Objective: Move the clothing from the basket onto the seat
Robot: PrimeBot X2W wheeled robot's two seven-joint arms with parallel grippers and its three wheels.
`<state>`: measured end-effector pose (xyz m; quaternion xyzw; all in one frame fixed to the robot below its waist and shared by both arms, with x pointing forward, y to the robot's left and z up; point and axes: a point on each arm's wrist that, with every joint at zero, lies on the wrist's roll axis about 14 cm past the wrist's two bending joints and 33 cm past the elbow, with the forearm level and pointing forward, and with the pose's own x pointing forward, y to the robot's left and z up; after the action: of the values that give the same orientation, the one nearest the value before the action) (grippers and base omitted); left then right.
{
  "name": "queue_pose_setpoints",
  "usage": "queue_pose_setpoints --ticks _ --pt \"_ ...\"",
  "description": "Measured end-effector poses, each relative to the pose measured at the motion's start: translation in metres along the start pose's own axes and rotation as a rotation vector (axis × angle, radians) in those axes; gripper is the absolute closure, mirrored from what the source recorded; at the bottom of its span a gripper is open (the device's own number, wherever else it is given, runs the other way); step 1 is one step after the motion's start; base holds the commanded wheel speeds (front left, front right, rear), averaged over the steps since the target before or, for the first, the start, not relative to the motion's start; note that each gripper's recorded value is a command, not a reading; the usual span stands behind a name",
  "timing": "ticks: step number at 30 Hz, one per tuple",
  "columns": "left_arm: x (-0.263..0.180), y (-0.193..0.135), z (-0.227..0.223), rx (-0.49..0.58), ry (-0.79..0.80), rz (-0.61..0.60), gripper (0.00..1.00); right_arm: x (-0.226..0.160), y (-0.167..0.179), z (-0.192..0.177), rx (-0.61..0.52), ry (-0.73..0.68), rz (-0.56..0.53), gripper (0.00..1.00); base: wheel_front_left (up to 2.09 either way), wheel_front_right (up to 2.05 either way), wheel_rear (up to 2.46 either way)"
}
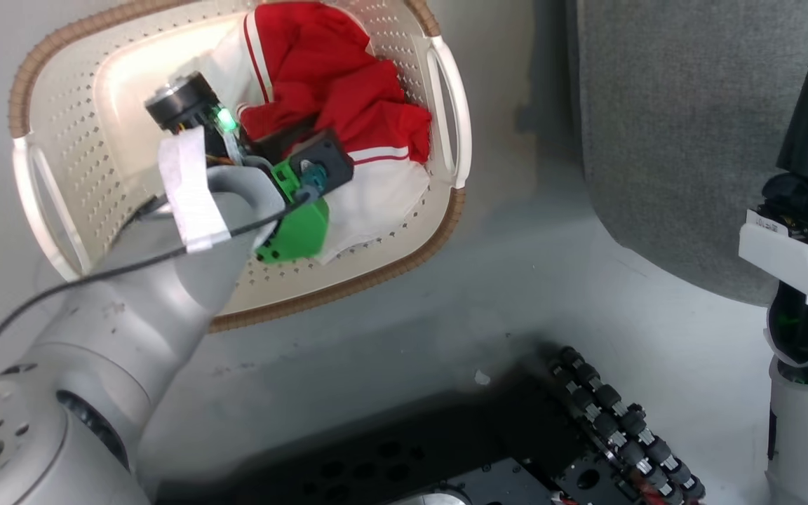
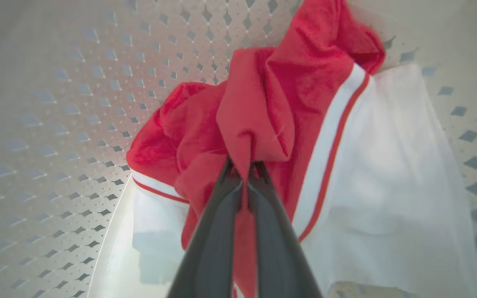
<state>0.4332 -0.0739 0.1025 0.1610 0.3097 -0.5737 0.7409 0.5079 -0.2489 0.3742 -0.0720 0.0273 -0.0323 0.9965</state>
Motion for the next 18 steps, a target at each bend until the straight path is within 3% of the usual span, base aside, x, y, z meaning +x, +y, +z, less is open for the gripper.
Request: queue_pose_setpoints --ticks 9,18 --pt "-0.035 -0.027 0.033 -0.177 -0.079 0.038 1.0 -0.003 0.011 0.033 0.017 -0.054 0.032 0.0 0.0 0.0 0.0" --pt "-0.097 -0.04 0.088 -0.311 -0.21 0.168 1.0 -0.041 0.016 0.065 0.089 -0.049 0.042 0.0 0.0 0.0 0.0"
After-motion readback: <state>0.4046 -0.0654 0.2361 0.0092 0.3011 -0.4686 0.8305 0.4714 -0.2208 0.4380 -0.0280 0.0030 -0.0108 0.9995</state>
